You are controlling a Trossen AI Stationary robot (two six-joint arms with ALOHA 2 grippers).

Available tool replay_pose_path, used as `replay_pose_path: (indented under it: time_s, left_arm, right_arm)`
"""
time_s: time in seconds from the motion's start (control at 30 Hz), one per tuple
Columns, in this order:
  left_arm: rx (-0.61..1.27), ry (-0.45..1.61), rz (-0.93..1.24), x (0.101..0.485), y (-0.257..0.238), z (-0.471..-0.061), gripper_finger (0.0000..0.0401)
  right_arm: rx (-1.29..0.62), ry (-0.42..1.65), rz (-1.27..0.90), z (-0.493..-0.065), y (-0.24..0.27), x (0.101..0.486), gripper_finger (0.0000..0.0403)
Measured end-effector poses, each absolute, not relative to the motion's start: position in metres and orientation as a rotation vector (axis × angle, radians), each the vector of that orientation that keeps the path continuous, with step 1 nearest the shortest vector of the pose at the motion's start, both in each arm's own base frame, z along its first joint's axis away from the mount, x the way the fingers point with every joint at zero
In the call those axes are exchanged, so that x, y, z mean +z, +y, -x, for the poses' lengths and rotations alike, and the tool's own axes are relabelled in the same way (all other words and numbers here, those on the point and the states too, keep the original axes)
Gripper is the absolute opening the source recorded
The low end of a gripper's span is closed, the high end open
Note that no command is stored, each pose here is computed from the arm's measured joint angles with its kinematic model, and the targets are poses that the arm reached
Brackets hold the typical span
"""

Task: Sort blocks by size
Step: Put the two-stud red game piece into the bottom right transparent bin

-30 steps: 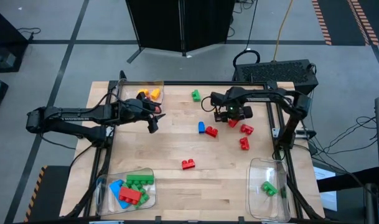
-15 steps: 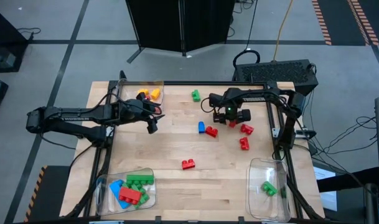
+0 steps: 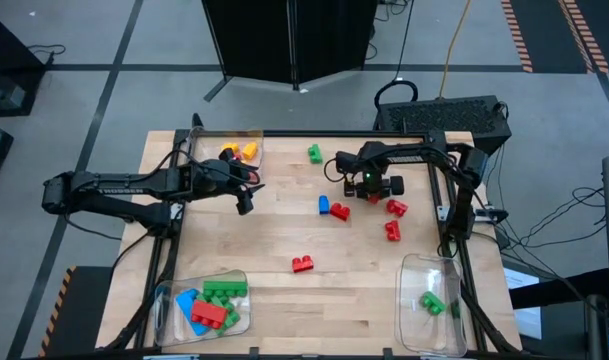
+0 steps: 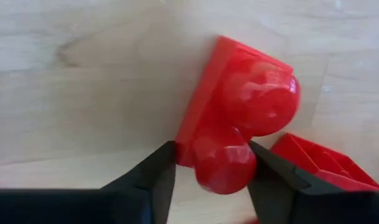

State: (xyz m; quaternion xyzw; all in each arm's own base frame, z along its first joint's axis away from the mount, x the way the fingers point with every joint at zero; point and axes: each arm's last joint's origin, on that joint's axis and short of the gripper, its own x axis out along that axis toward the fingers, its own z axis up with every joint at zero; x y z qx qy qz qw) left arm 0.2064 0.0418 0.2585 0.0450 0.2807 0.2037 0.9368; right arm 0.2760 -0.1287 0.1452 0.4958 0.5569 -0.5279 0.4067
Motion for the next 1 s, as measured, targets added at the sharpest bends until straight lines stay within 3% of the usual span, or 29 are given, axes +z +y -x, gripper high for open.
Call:
replay_pose_path:
  time_s: [0.17, 0.57, 1.0]
  left_arm:
    - [0.416, 0.575, -0.092, 0.258, 0.042, -0.206, 0.0251]
    - [0.416, 0.572, -0.092, 0.259, 0.042, -0.206, 0.0251]
    - [0.416, 0.572, -0.092, 0.259, 0.042, -0.206, 0.0251]
  right_arm:
    - [-1.308, 1.436, -1.242, -0.276, -0.128, 0.143, 0.0116]
    - [-1.198, 1.462, -1.168, -0.279, -0.114, 0.153, 0.0127]
    - [-0.877, 1.366, -1.052, -0.262, -0.047, 0.235, 0.0127]
